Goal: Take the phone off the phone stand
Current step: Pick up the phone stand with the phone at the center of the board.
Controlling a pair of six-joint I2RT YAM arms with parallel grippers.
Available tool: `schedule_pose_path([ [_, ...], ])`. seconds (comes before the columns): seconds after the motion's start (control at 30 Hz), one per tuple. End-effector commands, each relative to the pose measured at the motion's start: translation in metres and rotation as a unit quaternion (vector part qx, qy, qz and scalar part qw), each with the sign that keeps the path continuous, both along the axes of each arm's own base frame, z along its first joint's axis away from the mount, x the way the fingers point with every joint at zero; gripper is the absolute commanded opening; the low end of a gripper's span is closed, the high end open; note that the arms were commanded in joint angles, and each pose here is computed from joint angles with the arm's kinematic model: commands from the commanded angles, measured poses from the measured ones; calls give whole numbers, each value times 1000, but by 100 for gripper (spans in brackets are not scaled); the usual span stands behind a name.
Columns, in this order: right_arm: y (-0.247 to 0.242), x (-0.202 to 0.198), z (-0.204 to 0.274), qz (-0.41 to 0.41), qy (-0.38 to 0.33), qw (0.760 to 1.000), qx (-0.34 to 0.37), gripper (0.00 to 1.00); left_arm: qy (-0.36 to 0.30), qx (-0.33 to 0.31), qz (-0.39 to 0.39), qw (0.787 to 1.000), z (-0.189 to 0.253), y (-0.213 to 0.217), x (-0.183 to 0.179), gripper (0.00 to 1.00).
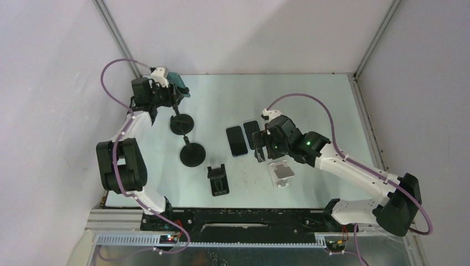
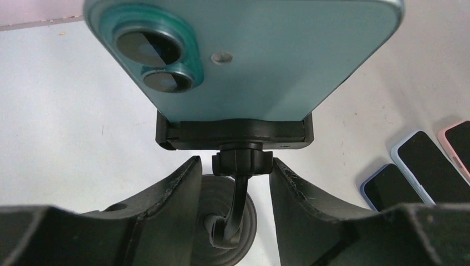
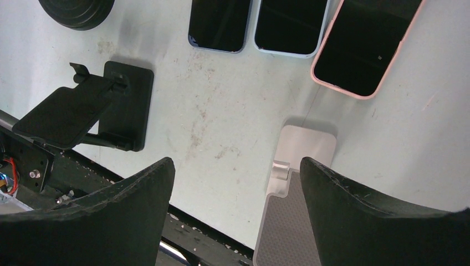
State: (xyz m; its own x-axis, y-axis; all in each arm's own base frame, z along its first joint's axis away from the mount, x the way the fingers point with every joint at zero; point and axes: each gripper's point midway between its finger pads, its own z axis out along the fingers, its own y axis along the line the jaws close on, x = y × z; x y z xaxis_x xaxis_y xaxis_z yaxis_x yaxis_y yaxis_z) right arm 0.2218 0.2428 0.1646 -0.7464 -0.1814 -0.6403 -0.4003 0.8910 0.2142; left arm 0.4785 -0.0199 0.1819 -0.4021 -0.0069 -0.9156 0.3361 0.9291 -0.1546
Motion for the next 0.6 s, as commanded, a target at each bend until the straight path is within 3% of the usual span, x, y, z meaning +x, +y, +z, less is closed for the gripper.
schedule_pose_path([
  [0.0,-2,3,9,-7,-16,1000,11,86,-43,-8,-18,999,28,-9,12,52],
  [0.17,-4,3,10,-8,-17,1000,9,86,-44,-10,-21,999,29,-11,12,44],
  [0.33,-5,3,11,-10,-19,1000,9,86,-51,-3,-17,999,32,-11,11,16],
  [0.5,-7,4,16,-15,-27,999,14,86,-63,2,-20,998,44,-12,9,1],
  [0.57,-11,6,19,-27,-32,999,14,86,-74,1,-28,997,52,-15,8,0],
])
